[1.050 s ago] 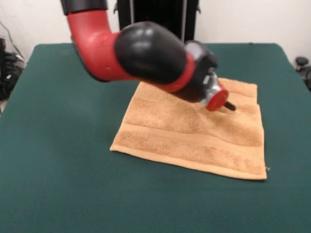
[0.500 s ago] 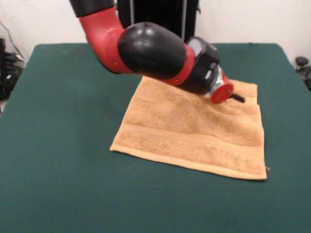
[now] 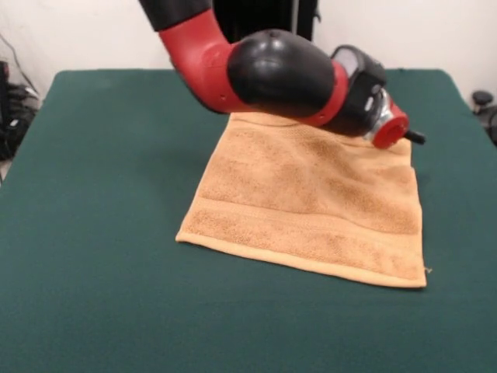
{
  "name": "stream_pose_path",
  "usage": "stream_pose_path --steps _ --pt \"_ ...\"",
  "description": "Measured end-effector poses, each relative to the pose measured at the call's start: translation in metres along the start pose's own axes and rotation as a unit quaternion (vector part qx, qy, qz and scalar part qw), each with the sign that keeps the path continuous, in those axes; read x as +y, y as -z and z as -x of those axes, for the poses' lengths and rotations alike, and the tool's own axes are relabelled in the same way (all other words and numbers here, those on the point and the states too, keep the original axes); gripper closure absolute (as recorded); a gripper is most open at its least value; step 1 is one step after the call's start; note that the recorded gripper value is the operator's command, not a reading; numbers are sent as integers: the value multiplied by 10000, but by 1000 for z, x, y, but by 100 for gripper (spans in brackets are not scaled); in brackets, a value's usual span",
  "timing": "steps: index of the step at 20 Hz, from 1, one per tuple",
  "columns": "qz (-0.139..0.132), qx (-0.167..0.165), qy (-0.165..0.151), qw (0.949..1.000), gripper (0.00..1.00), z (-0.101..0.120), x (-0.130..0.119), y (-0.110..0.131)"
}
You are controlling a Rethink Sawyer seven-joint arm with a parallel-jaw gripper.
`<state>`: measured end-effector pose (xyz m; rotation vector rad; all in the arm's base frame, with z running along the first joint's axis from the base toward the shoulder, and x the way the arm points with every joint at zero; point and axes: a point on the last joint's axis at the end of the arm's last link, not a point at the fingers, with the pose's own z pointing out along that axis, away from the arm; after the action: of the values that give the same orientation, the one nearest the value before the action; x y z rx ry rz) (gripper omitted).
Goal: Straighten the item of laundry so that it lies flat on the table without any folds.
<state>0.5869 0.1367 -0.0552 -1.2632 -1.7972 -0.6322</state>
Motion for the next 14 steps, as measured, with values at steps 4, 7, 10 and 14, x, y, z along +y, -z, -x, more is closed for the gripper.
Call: stream_pose_path --steps 4,7,10,14 --pt "-173 -289 160 9993 0 -3 1 -31" --pt "-430 -627 350 9965 0 2 -4 -60" --pt "-527 -667 438 9954 0 0 -2 -70" --pt "-564 -597 445 9956 0 4 -1 -68"
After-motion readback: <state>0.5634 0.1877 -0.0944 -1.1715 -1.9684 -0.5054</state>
